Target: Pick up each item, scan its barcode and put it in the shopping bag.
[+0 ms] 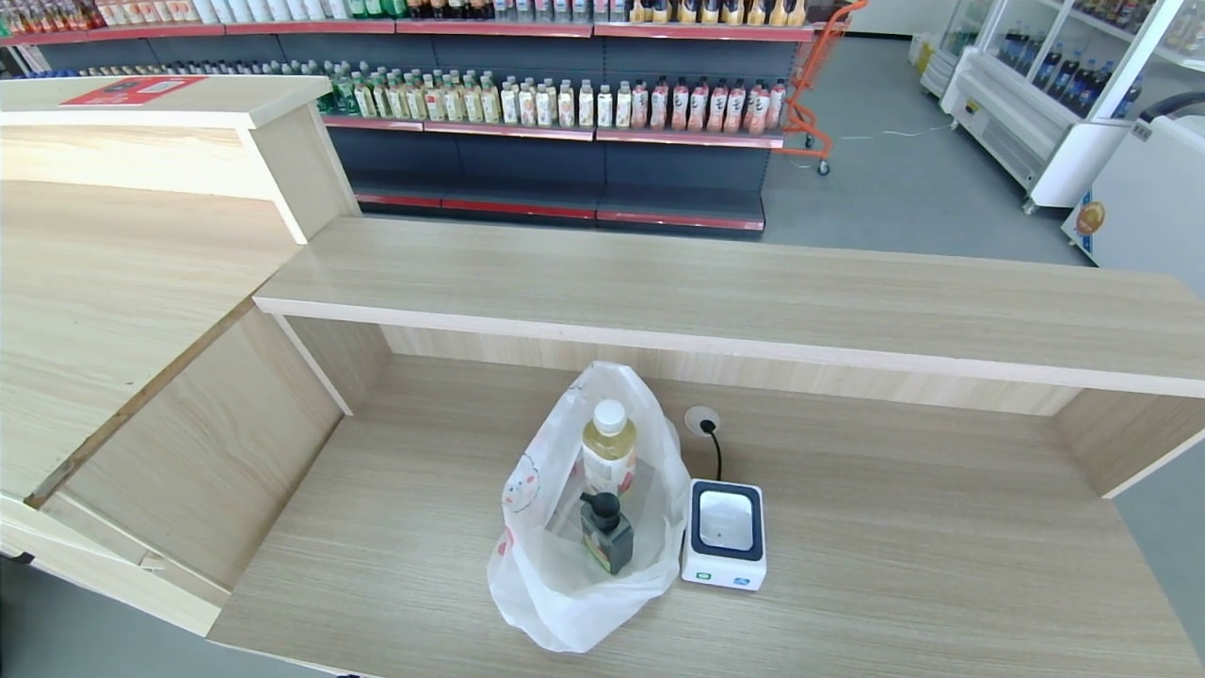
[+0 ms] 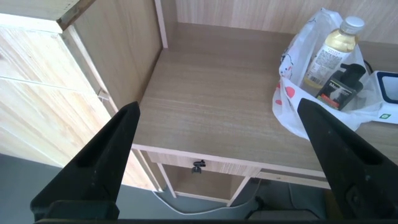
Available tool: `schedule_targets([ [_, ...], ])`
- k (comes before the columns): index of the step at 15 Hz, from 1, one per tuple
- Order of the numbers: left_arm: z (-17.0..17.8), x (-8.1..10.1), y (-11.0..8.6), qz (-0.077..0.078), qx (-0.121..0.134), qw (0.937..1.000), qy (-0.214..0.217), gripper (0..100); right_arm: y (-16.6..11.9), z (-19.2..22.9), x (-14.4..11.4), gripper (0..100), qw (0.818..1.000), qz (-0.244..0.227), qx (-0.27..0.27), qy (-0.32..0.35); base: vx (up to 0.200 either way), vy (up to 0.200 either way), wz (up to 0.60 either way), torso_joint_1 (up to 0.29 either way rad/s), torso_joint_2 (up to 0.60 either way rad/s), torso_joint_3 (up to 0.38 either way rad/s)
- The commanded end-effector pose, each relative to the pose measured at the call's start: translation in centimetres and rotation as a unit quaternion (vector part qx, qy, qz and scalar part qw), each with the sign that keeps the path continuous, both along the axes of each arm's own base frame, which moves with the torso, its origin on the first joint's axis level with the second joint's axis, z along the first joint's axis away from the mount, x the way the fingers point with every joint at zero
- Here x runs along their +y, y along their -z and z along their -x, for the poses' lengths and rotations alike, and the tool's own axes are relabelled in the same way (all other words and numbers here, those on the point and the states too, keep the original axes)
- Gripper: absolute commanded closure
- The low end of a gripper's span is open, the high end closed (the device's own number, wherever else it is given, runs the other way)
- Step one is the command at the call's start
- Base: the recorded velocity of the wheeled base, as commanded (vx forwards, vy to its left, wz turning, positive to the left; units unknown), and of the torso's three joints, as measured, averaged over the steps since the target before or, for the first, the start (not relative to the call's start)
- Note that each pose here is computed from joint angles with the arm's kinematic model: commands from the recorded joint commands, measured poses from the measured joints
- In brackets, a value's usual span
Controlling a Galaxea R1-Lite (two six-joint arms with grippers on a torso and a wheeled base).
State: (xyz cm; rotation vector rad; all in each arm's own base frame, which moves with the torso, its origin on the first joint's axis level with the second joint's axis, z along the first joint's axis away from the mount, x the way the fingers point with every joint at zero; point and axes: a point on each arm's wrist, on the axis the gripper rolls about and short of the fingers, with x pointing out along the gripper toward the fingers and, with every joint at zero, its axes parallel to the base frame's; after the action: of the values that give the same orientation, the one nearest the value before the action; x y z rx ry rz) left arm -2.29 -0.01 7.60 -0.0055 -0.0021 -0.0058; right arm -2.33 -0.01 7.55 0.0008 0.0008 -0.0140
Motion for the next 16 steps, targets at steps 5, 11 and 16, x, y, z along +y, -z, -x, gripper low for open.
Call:
schedule_targets([
  [5, 0.0, 0.0, 0.0, 0.001, 0.0, 1.0, 0.0, 0, 0.0, -0.03, 0.0, 100, 1.0, 0.0, 0.002, 0.0, 0.0, 0.0, 0.0, 0.0, 0.0, 0.0],
  [11, -0.01, 0.0, 0.0, 0.0, 0.0, 1.0, 0.001, 0, 0.0, -0.03, 0.0, 100, 1.0, 0.0, 0.002, 0.0, 0.1, 0.0, 0.0, 0.0, 0.0, 0.002],
  [16, 0.0, 0.0, 0.0, 0.0, 0.0, 1.0, 0.001, 0, 0.0, -0.03, 0.0, 100, 1.0, 0.0, 0.002, 0.0, 0.12, 0.0, 0.0, -0.004, 0.0, 0.001],
])
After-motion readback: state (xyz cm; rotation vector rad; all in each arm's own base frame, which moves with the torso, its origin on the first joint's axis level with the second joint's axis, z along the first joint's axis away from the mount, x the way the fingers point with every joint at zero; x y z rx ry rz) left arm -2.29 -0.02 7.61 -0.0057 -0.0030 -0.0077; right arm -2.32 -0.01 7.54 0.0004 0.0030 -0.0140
